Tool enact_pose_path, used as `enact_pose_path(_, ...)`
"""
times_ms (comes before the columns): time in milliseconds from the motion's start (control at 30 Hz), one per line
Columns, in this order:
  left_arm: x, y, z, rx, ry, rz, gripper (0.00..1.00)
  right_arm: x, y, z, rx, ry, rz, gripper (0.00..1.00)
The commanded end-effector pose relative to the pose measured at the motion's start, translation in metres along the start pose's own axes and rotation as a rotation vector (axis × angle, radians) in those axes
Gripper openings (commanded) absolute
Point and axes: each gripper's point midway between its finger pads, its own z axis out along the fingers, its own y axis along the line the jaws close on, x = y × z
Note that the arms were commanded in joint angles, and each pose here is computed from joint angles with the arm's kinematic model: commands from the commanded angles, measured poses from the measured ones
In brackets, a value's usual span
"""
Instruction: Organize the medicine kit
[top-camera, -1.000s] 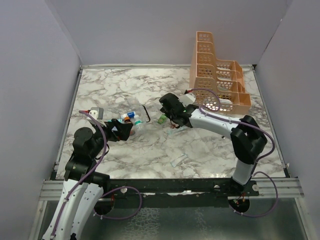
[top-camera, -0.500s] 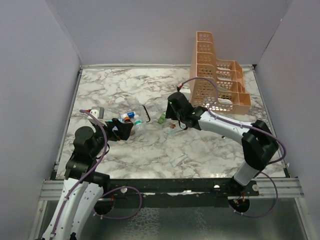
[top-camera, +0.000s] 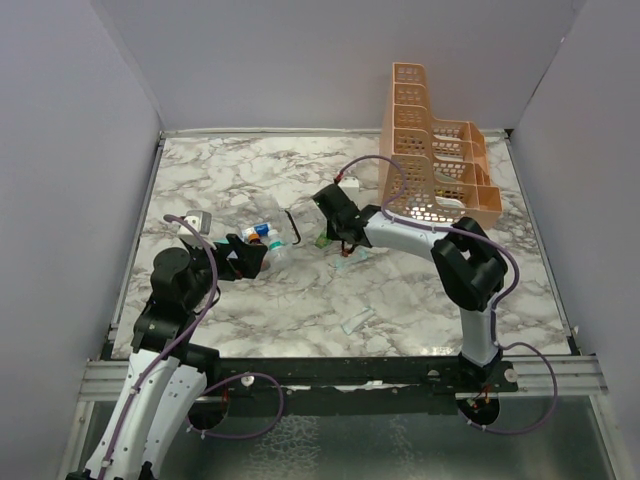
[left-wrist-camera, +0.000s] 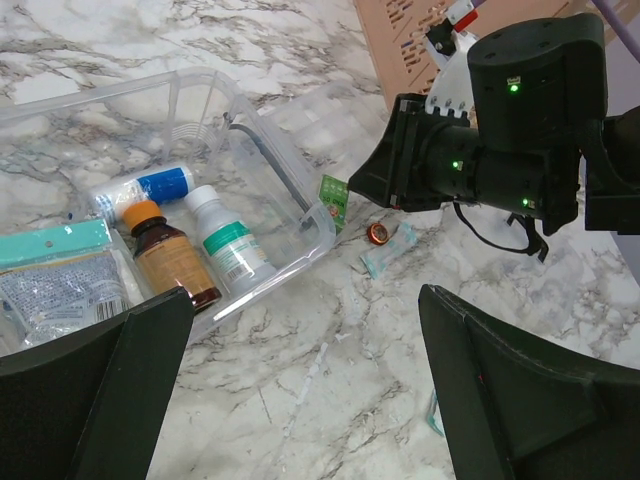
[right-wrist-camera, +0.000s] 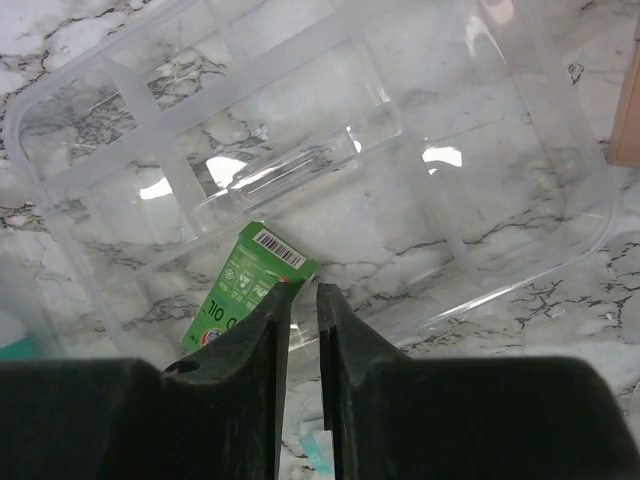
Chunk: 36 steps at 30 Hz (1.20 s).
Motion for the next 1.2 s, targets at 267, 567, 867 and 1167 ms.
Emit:
enact_pose_path(267, -0.011, -0.007, -0.002, 0.03, -0.031, 0.017, 0.99, 0.016, -0.009, 0.003, 0.013, 0.083, -0.134, 0.18)
enact_pose_path(567, -0.012, -0.007, -0.003, 0.031, -0.033, 0.017, 0.99, 0.021, 0.025, -0.012, -0.223, 0.11, -0.176, 0.31)
enact_pose_path(867, -0.012, -0.007, -0.003, 0.031, -0.037, 0.018, 0.99, 0.006, 0.01, -0.033, -0.169, 0.068, -0.14, 0.34)
enact_pose_path(1167, -0.013, -0.007, -0.004, 0.032, -0.042, 0.019, 0.99, 0.015, -0.023, -0.08, -0.17, 0.046, -0.076, 0.34)
